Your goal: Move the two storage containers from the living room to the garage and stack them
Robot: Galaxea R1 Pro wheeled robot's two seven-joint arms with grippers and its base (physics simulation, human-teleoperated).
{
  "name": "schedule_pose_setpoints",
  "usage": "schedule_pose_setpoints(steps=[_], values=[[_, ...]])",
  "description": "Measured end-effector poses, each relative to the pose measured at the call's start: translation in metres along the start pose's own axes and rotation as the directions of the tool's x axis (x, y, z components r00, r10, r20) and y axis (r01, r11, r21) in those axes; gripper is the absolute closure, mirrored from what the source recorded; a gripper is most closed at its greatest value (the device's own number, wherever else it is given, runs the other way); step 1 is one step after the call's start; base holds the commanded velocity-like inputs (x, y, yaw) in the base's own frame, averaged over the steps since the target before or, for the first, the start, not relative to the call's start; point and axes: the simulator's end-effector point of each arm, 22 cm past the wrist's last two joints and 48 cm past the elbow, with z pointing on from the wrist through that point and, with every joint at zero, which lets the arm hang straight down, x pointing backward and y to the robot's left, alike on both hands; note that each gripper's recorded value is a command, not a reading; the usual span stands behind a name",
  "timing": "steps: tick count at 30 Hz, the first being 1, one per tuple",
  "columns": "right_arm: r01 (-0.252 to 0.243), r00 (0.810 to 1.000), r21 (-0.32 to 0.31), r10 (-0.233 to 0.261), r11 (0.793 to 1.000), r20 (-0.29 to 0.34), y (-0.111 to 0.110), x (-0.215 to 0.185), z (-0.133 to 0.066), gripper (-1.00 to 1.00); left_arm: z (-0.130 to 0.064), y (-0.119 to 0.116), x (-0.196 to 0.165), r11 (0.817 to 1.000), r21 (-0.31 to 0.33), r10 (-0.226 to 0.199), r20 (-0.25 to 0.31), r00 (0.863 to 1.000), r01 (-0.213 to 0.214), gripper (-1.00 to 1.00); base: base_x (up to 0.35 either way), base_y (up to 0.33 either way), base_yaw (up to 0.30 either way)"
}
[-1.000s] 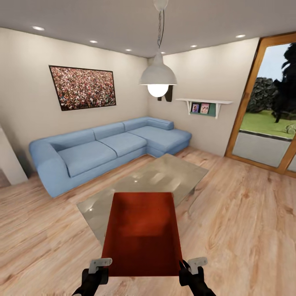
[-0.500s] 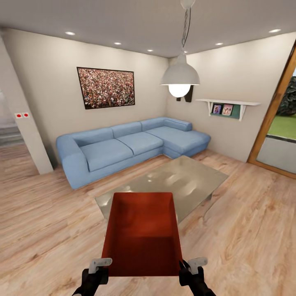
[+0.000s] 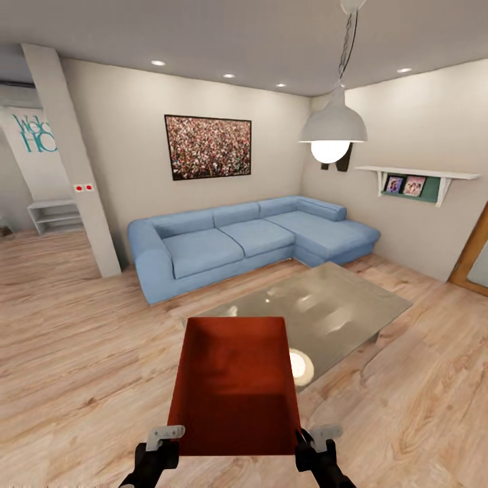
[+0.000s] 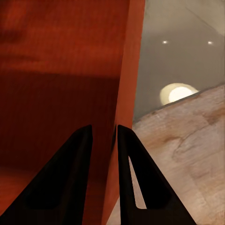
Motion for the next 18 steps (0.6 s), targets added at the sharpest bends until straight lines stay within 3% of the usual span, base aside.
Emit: schedule_pose_setpoints(steps=[14, 18], values=[[0.003, 1.000, 0.001, -0.003, 1.000, 0.017, 0.0000, -0.0082, -0.0012, 1.00, -0.0018, -0.0005, -0.0079, 1.000, 0.001, 0.000, 0.017, 1.000, 0.000, 1.00, 0.000, 0.000, 0.180], [0.003, 1.000, 0.000, -0.003, 1.000, 0.018, -0.0001, -0.0086, -0.0013, 1.00, -0.0019, -0.0006, -0.0084, 1.000, 0.001, 0.001, 0.018, 1.000, -0.001, 1.00, 0.000, 0.000, 0.056]])
